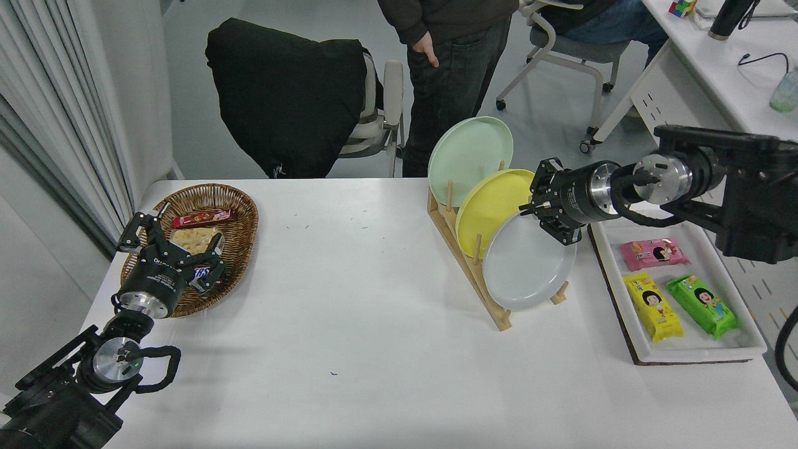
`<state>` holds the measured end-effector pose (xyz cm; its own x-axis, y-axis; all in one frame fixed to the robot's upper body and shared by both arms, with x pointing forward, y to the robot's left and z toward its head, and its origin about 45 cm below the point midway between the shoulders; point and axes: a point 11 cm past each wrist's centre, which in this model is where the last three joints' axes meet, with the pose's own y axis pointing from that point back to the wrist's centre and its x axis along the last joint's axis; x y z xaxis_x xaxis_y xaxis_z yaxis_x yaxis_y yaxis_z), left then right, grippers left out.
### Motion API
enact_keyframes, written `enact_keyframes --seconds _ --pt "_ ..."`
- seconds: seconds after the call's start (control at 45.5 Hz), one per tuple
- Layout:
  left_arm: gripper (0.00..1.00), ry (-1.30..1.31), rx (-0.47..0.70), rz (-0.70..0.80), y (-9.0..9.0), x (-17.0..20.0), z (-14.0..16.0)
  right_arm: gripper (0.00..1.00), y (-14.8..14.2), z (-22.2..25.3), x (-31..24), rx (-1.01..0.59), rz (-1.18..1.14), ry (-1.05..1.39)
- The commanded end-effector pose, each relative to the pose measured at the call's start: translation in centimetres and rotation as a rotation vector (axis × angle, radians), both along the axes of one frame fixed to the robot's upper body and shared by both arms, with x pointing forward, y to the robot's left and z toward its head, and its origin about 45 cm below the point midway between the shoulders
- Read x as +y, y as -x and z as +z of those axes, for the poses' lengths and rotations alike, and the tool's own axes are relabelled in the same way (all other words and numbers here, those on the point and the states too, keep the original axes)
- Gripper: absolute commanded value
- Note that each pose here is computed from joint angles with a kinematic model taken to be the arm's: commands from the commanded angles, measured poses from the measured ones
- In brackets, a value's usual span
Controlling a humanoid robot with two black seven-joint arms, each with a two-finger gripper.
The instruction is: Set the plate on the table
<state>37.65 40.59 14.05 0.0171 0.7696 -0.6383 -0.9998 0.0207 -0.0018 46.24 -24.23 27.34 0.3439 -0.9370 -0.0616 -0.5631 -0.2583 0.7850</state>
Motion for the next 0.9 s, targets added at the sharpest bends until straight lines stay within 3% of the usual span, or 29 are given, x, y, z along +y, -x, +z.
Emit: enact_keyframes --seconds 0.0,0.396,0.879 --pt "0.98 0.0 0.0 0.0 0.0 0.0 0.0 0.0 -0.3 2.0 0.7 0.006 0.008 -0.023" --pt "0.98 0.0 0.0 0.0 0.0 0.0 0.0 0.0 -0.9 6.8 1.7 -0.003 0.028 -0.033" --pt "0.98 0.0 -0.001 -0.001 0.0 0.0 0.0 0.0 -1.7 15.2 2.2 -0.123 0.044 -0.023"
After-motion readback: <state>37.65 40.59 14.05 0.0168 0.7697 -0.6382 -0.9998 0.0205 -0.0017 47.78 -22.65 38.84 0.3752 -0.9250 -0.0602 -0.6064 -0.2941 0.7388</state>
